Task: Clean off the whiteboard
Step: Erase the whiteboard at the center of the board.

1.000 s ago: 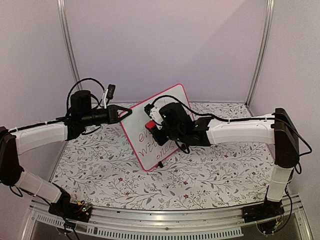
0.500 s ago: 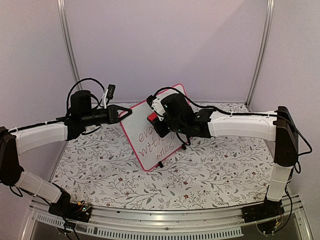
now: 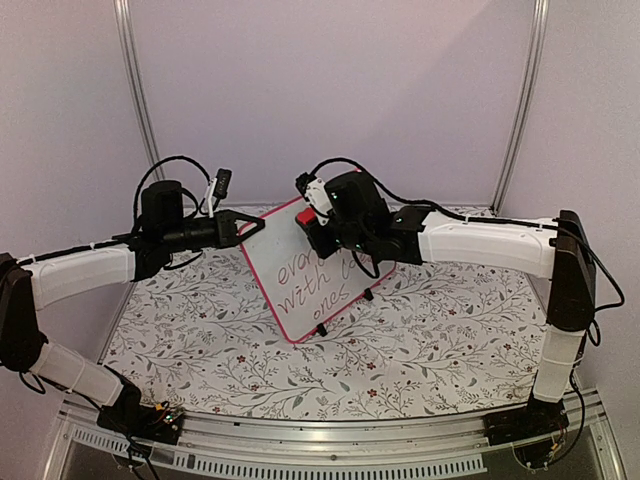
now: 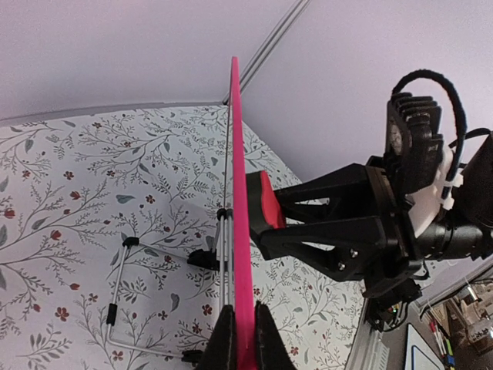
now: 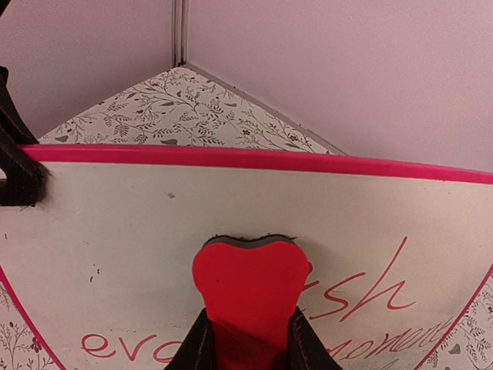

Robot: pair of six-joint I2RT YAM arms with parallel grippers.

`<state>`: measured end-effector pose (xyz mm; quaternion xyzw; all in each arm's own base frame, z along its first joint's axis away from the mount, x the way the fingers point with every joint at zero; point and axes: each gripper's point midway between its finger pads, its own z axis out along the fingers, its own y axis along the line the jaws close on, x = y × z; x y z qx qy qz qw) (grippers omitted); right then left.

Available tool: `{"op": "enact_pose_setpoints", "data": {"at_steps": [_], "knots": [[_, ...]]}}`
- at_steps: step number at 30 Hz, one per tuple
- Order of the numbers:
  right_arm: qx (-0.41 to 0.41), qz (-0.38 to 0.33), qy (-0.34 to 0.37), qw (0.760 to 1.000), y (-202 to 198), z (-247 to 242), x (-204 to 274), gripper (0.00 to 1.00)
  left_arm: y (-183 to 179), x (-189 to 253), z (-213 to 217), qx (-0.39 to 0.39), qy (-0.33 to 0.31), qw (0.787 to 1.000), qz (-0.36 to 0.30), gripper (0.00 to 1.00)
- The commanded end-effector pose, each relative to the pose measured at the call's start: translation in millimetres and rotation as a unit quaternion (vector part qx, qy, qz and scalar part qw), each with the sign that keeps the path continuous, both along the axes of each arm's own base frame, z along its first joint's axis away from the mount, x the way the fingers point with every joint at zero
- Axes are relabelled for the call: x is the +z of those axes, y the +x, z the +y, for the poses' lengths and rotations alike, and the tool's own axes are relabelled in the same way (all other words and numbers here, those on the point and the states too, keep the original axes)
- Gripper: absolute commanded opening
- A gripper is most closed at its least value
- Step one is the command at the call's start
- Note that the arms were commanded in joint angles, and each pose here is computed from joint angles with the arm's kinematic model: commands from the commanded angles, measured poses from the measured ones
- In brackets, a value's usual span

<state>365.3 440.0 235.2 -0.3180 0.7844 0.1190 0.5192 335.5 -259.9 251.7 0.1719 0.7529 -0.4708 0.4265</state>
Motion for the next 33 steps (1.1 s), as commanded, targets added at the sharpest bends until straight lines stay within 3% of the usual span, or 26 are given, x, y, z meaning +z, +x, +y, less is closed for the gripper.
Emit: {"op": "enact_pose_setpoints", "data": {"at_steps": [1, 23, 33], "knots": [[-0.009, -0.008, -0.005, 1.000, 4, -8, 4, 0.25, -25, 8, -17, -0.059, -0.022, 0.998, 0.010, 0.00], [0.076, 0.031, -0.043, 0.996, -48, 10, -55, 0.25, -23, 5, -16, -0.055, -0.020, 0.998, 0.013, 0.00], [0.109, 0.026, -0.036, 0.993, -71, 23, -54, 0.25, -24, 5, -17, -0.057, -0.020, 0.998, 0.014, 0.00]]}}
